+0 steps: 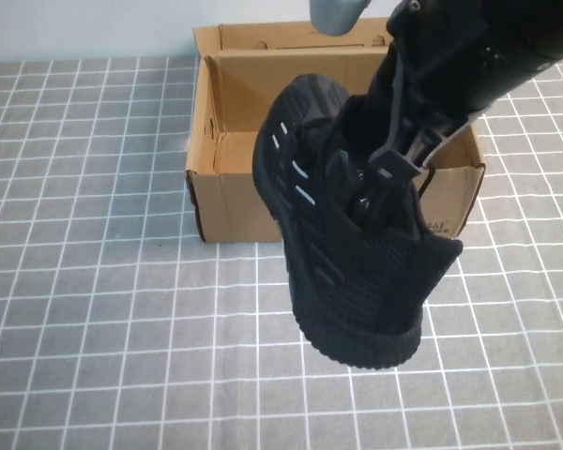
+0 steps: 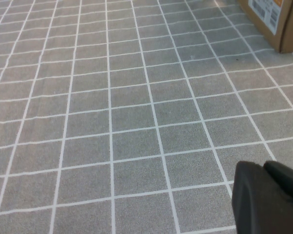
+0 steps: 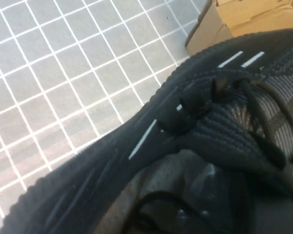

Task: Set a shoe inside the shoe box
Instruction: Pick up the shoe from the table, then hand over the shoe

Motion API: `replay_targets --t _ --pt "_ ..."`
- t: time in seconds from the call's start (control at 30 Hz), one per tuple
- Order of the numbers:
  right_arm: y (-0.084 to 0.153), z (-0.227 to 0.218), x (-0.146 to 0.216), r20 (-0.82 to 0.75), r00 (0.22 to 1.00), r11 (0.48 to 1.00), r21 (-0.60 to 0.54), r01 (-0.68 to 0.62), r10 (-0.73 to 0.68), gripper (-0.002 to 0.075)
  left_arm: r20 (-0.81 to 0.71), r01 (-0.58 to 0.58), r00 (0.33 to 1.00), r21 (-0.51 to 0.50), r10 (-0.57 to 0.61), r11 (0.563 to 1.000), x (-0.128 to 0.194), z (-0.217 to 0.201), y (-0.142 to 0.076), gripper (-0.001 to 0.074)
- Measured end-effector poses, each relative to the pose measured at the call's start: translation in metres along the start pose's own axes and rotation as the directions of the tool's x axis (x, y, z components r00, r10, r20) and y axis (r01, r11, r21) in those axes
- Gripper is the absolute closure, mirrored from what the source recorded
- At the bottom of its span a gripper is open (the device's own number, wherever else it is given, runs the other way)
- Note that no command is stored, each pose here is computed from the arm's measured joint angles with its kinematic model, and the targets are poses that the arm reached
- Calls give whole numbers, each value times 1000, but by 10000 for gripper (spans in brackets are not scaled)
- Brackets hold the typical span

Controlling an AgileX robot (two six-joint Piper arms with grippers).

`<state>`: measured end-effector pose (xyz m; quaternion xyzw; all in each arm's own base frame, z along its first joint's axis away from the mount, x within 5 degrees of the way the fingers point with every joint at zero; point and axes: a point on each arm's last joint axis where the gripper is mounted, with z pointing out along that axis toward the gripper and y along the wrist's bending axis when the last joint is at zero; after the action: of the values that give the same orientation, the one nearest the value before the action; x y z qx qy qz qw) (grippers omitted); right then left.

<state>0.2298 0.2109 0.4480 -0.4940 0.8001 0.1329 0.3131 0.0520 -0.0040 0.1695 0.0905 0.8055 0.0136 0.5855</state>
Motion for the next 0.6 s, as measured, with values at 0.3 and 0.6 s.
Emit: replay_targets --t 0.3,0.6 --pt "-9 17 1 -64 998 999 42 -8 10 732 103 -127 986 -50 132 991 -10 -1 3 736" --pt "-27 35 -14 -56 994 993 77 -88 92 732 496 178 849 56 -182 982 -45 -12 4 736"
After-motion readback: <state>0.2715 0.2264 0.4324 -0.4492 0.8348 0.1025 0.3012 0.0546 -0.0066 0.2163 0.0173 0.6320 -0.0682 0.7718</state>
